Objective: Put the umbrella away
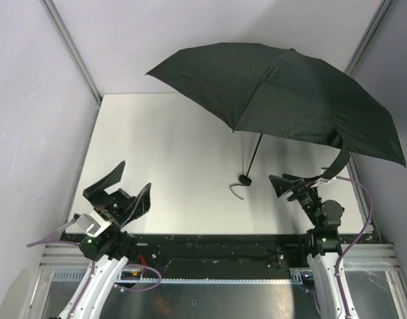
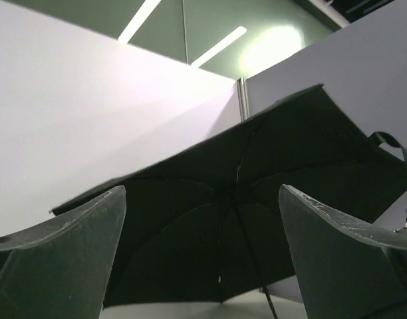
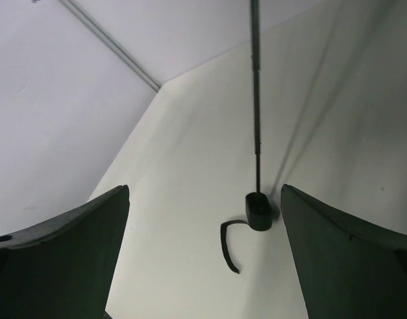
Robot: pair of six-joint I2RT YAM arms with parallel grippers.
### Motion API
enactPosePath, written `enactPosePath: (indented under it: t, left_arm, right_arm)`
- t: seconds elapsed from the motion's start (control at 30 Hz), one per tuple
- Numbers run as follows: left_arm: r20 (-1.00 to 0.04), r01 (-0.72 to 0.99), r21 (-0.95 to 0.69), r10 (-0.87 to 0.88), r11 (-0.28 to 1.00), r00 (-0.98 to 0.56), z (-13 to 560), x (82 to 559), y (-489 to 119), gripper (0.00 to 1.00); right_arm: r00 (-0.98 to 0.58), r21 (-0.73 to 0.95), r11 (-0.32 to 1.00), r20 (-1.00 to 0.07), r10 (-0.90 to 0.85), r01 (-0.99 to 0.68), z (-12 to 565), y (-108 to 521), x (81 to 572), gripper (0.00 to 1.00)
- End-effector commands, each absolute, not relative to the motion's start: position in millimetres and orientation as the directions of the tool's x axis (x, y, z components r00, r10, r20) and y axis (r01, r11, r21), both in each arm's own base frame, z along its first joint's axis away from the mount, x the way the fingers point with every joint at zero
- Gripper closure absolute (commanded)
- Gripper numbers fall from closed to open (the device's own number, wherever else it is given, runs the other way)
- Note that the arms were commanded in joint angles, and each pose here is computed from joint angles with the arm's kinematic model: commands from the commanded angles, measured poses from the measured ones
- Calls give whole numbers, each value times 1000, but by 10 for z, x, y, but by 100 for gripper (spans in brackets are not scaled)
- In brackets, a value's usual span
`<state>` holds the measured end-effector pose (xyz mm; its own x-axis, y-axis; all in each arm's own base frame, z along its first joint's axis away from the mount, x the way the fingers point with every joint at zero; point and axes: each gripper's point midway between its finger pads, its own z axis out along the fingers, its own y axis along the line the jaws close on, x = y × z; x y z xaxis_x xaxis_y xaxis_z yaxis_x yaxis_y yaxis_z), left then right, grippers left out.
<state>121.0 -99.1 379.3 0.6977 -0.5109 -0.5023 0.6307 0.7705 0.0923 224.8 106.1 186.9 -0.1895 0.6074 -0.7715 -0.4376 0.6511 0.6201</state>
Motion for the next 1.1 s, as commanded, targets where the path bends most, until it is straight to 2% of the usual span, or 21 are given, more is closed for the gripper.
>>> enactPosePath:
  t: [0.0, 0.1, 0.33, 0.47, 0.53, 0.67, 0.8, 0.93, 1.07]
  left_arm:
    - [-622, 658, -10, -520, 753, 585, 3379, 1583, -1099, 1]
    - [-654, 685, -39, -537, 727, 533, 3464, 1675, -1172, 1]
    - [-698, 732, -237, -636, 639, 330, 3581, 2017, -1309, 0]
    - [-612, 647, -555, -784, 522, 107, 3453, 2311, -1236, 1]
    - [-606, 585, -641, -795, 498, 13, 3352, 2399, -1248, 1]
    - [-649, 605, -634, -757, 481, -78, 3312, 2382, -1333, 1]
    - [-662, 640, -620, -741, 455, -114, 3285, 2325, -1388, 1]
    - [-750, 676, -527, -657, 515, -84, 3282, 2287, -1474, 1]
    - [-816, 680, -470, -570, 563, -92, 3206, 2279, -1556, 1]
  right_arm:
    - [-187, 637, 686, -765, 616, -351, 1827, 943, 2365, 1]
    - [-195, 656, 688, -752, 630, -310, 1895, 903, 2420, 1]
    - [-160, 693, 673, -718, 678, -259, 2043, 771, 2509, 1]
    - [-210, 688, 692, -726, 655, -218, 2019, 755, 2649, 1]
    - [-251, 690, 690, -723, 644, -217, 1999, 789, 2757, 1]
    - [-304, 711, 647, -703, 643, -275, 2049, 915, 2982, 1]
    - [-286, 712, 586, -696, 658, -386, 2222, 1108, 3181, 1]
    - [-273, 687, 577, -716, 643, -441, 2308, 1339, 3444, 2]
    - [-265, 698, 576, -705, 658, -425, 2284, 1435, 3794, 7]
